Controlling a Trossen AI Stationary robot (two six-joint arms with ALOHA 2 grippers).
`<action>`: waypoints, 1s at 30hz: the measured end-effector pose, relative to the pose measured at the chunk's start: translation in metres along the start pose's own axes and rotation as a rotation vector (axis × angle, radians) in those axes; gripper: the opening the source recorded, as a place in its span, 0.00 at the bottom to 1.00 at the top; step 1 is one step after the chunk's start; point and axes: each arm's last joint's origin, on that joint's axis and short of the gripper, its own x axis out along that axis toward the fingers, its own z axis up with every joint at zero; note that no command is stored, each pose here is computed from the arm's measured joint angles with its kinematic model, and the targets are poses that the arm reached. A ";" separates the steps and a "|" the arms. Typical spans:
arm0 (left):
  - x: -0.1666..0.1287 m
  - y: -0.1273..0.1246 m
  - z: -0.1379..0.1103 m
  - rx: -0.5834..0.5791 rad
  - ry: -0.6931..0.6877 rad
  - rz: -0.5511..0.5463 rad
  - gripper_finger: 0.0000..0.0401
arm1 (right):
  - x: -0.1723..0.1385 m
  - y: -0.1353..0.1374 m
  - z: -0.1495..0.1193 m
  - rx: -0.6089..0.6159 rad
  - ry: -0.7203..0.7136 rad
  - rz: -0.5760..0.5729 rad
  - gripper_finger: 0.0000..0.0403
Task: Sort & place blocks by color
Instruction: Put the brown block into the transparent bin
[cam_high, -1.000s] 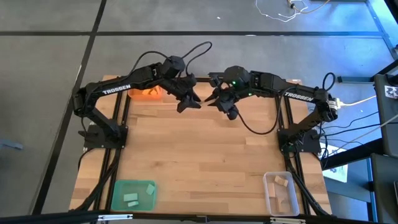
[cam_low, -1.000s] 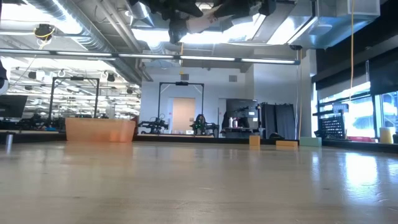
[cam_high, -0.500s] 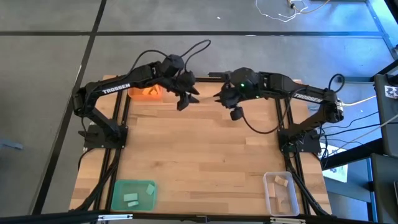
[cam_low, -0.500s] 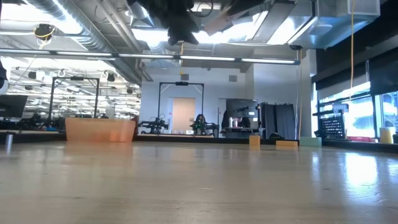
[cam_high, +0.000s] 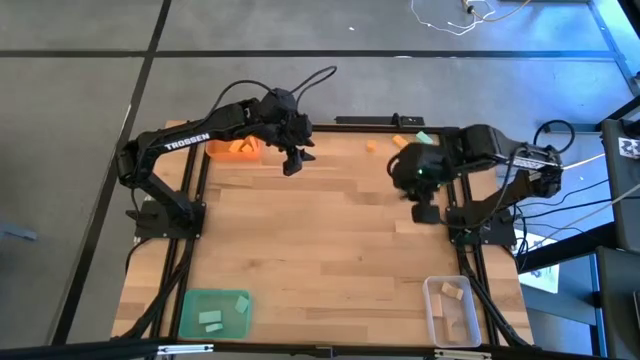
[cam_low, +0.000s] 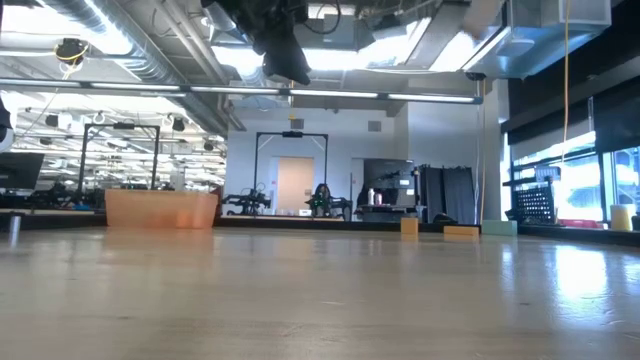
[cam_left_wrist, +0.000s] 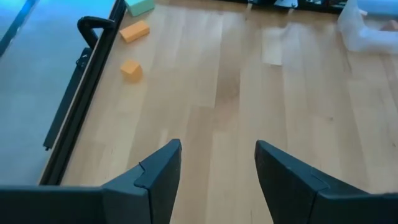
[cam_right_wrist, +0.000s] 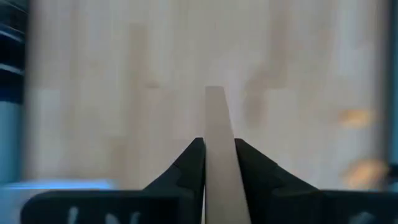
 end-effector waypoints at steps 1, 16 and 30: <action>0.000 0.000 0.000 0.005 0.003 0.000 0.48 | 0.001 0.005 0.000 0.039 -0.011 0.061 0.15; 0.000 0.000 -0.002 0.077 0.022 -0.002 0.49 | 0.057 0.069 -0.058 0.375 0.541 0.438 0.15; 0.000 0.000 -0.002 0.093 0.022 -0.002 0.49 | 0.163 0.116 -0.119 0.367 0.794 0.625 0.15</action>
